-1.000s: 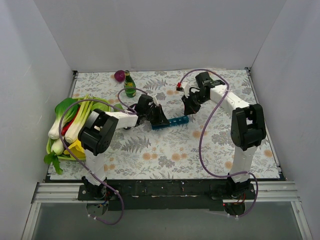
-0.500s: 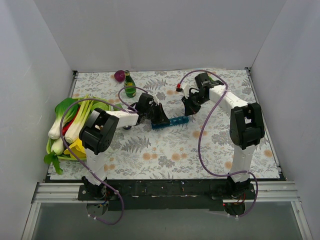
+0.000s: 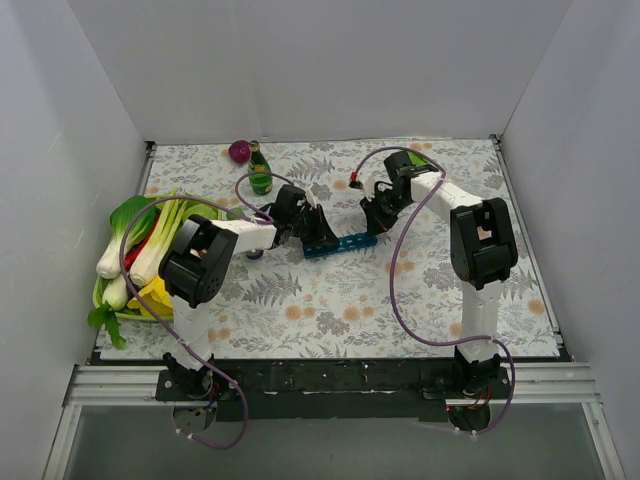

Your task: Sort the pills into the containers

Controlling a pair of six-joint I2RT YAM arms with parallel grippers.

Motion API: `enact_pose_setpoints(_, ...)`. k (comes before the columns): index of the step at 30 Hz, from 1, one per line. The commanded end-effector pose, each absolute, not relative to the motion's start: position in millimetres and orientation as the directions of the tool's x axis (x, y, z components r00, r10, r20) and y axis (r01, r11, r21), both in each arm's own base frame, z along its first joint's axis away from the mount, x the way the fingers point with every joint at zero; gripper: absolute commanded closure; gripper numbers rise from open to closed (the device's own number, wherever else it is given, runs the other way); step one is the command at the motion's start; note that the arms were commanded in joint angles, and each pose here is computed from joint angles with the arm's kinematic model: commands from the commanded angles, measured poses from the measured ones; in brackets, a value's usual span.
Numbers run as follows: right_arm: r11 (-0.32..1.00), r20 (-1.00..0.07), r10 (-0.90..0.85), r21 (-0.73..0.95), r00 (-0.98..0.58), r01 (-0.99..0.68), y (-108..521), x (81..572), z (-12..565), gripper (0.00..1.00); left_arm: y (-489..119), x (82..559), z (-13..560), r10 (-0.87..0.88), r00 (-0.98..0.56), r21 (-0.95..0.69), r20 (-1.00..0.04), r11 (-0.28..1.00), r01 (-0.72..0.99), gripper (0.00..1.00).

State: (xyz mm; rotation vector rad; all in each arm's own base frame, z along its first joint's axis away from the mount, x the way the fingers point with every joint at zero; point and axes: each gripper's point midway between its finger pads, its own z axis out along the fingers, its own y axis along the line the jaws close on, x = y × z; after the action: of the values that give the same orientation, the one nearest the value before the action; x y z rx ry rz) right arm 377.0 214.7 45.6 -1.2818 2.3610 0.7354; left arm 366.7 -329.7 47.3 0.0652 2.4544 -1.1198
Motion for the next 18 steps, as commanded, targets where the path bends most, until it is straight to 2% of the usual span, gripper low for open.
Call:
enact_pose_setpoints(1, 0.491, -0.463, -0.698, 0.247, -0.547, -0.835, 204.0, 378.6, 24.5, 0.93, -317.4, 365.5, 24.0, -0.132, -0.919, -0.669, -0.371, 0.725, 0.166, 1.00)
enact_pose_setpoints(6, 0.455, -0.524, -0.682, 0.241, -0.509, -0.857, 210.9, 381.8, 53.9, 0.92, -318.1, 366.1, 25.6, -0.128, -0.920, -0.672, -0.370, 0.721, 0.170, 1.00)
enact_pose_setpoints(11, 0.378, -0.636, -0.646, 0.214, -0.422, -0.901, 223.7, 381.1, 99.4, 0.91, -321.6, 371.7, 43.8, -0.133, -0.909, -0.688, -0.394, 0.699, 0.196, 1.00)
enact_pose_setpoints(15, 0.366, -0.663, -0.629, 0.207, -0.405, -0.907, 226.9, 381.3, 112.5, 0.91, -323.8, 376.7, 57.1, -0.135, -0.901, -0.694, -0.411, 0.688, 0.214, 1.00)
enact_pose_setpoints(18, 0.382, -0.640, -0.638, 0.220, -0.428, -0.898, 225.0, 380.8, 101.6, 0.91, -323.6, 378.9, 58.9, -0.136, -0.900, -0.694, -0.413, 0.687, 0.214, 1.00)
